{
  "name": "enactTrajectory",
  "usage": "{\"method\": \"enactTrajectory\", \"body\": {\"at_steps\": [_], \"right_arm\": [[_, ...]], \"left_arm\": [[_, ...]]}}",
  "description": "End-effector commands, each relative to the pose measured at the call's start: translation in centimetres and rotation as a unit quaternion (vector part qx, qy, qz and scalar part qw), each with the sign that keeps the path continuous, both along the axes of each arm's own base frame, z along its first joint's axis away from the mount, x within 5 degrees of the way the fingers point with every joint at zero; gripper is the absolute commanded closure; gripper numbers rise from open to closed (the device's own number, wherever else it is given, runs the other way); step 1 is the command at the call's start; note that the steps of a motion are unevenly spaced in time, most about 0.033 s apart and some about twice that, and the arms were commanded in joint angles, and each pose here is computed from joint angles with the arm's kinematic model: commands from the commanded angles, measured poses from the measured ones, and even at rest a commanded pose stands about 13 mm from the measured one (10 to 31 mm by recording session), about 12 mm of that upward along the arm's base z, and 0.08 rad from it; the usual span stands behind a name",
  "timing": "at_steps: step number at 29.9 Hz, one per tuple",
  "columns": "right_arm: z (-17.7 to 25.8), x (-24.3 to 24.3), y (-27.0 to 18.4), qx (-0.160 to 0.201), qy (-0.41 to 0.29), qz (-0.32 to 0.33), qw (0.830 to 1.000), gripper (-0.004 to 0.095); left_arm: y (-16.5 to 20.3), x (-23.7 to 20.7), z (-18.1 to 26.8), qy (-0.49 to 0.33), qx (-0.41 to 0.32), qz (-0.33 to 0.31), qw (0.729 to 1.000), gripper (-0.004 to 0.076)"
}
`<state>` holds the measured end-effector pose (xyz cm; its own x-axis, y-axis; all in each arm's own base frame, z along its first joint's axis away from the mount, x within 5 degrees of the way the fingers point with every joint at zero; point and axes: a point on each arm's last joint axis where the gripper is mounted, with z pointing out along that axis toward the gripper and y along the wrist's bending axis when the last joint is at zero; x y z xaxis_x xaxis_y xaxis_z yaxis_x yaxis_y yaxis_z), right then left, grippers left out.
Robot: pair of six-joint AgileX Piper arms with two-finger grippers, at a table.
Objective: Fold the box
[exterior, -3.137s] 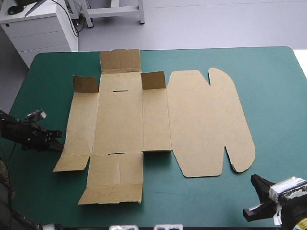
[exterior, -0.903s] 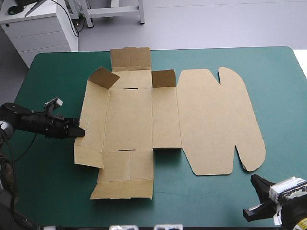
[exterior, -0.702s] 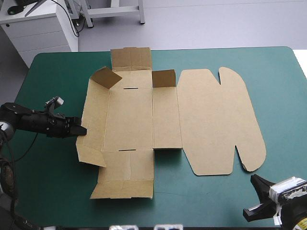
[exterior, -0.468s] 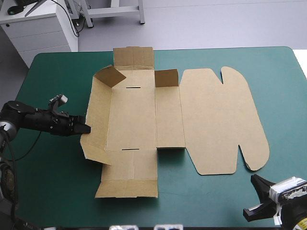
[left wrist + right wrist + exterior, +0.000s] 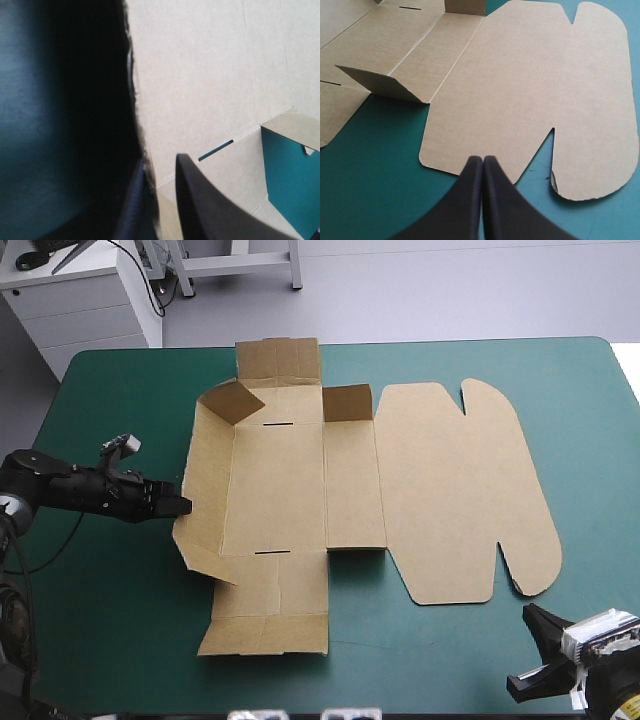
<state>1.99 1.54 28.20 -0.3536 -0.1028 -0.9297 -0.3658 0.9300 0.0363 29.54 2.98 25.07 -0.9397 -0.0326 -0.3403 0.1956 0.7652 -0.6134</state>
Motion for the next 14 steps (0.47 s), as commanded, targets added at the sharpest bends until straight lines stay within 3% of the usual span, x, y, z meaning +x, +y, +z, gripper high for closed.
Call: {"method": "enactTrajectory", "body": {"at_steps": [1, 7, 14], "right_arm": [[1.3, 0.2, 0.0, 0.014, -0.040, -0.003, 0.999, 0.0927], [1.3, 0.2, 0.0, 0.014, -0.040, -0.004, 0.999, 0.0927], [1.3, 0.2, 0.0, 0.014, -0.040, -0.004, 0.999, 0.0927]], "left_arm": [[-0.2, -0.7, 3.2, -0.041, 0.004, -0.017, 0.999, 0.0422], [2.0, -0.6, 5.6, -0.048, 0.078, 0.025, 0.996, 0.0218], [3.9, -1.3, 6.3, -0.023, 0.185, 0.041, 0.982, 0.0200]]}}
